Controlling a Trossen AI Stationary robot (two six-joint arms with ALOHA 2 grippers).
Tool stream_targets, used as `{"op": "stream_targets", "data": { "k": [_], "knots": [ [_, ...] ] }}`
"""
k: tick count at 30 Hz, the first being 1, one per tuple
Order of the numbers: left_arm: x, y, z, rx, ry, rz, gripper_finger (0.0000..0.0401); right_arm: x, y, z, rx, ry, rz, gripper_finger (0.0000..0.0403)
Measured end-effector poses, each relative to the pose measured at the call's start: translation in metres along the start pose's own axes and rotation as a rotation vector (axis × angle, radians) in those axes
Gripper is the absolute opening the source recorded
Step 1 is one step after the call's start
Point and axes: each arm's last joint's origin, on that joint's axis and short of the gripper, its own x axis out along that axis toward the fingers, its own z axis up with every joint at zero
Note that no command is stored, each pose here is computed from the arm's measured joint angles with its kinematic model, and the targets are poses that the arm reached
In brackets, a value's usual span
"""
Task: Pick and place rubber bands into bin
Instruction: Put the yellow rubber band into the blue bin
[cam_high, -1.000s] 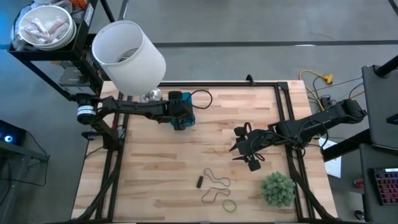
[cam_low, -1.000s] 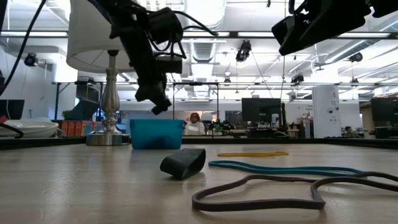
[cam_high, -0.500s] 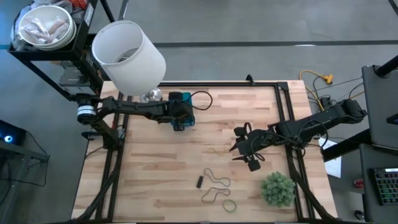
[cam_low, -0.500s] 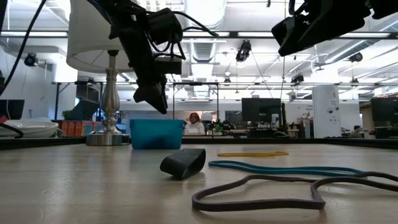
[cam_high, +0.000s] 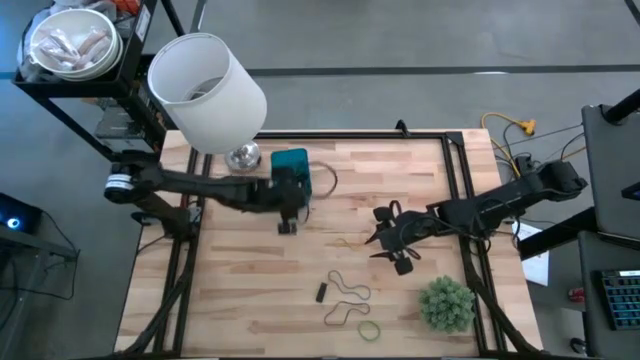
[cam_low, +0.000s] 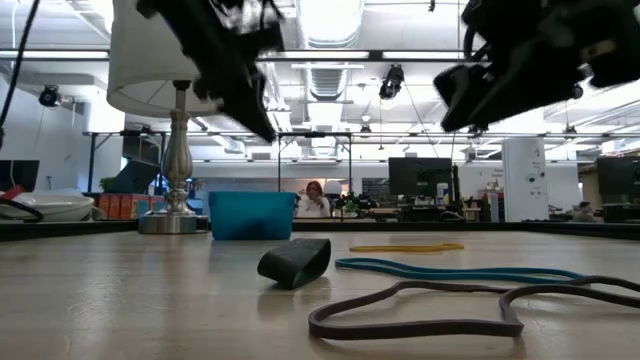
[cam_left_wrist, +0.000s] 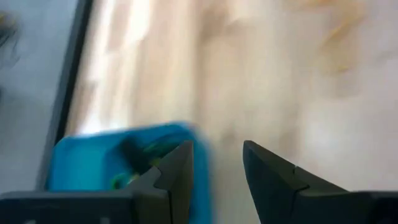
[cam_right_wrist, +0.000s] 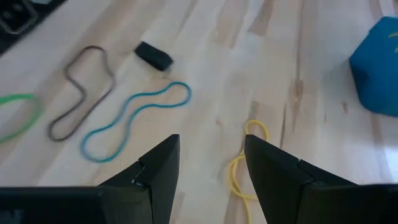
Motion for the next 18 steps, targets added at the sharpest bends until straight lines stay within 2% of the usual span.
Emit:
{"op": "stream_targets", "data": {
  "k": [5, 11, 15, 18],
  "knots": [
    [-0.030, -0.050, 0.010, 0.082, -0.181, -0.127, 0.0126, 0.022, -0.014, -0.006, 0.030, 0.053, -0.034, 0.0176],
    [-0.059, -0.105, 0.007, 0.196, -0.303, -0.247, 0.0125, 0.051, -0.034, -0.013, 0.091, 0.165, -0.049, 0.0176],
    [-0.069, -0.136, -0.001, 0.255, -0.348, -0.217, 0.0125, 0.066, -0.045, -0.016, 0.132, 0.209, 0.012, 0.0176],
    [-0.075, -0.149, -0.006, 0.306, -0.361, -0.163, 0.0125, 0.076, -0.048, -0.019, 0.151, 0.260, 0.024, 0.0175]
  ]
}}
